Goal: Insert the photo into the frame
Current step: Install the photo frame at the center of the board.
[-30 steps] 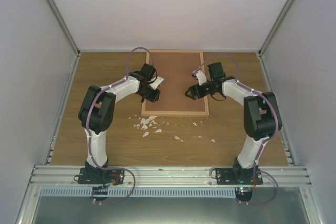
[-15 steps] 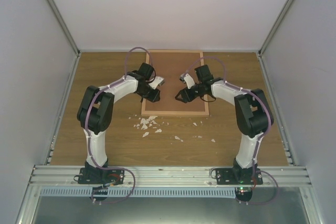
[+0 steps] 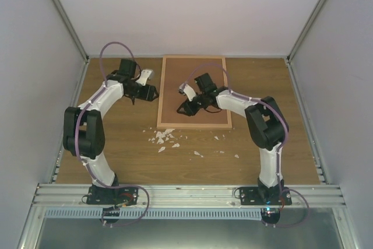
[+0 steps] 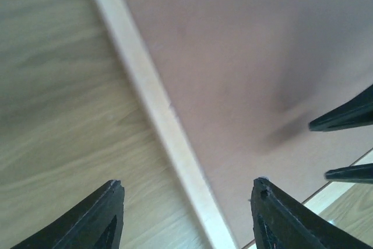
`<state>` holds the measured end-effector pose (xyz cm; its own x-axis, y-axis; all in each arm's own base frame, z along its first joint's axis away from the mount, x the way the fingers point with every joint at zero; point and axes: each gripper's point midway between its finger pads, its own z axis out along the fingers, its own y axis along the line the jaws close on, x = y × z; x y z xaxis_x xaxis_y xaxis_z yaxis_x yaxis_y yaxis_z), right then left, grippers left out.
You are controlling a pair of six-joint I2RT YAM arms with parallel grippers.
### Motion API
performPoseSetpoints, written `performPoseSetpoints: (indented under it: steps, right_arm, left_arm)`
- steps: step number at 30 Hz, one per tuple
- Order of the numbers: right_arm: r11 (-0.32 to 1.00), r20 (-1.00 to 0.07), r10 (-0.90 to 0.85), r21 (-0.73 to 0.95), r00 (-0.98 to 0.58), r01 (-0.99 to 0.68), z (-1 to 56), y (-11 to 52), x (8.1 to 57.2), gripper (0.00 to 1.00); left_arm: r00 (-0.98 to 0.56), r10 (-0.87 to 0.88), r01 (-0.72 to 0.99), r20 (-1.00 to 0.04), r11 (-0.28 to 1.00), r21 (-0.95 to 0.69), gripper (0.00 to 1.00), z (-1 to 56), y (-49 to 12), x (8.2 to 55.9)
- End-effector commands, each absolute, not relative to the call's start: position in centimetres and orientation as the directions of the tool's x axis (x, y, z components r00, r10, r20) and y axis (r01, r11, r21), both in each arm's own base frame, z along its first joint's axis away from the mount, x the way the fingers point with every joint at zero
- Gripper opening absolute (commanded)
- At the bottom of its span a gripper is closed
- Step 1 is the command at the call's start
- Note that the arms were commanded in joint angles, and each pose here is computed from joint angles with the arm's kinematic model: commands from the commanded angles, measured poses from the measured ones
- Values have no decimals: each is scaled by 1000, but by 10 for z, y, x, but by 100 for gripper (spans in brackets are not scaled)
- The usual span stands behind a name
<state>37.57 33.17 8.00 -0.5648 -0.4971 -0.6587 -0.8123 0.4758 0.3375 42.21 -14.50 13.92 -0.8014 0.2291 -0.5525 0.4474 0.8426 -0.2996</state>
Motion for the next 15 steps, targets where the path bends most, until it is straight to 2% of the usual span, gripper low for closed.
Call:
performPoseSetpoints:
  steps: [1,5,15]
  right_arm:
    - [397,-688,-527,319,-498,-861,78,363,369,39]
    - [374,-681,-545,326,-490,-868,62,374,365,33]
    - [380,-606,-593,369,-530,-848,17,370,355,17]
  left_arm:
    - [-840,241,412,-486,866,-284,65,110,-128,406]
    - [-856,243,392,-456,880,-267,73,95,-122,402]
    - [-873,274,392,-403,887,-246,75,64,-131,407]
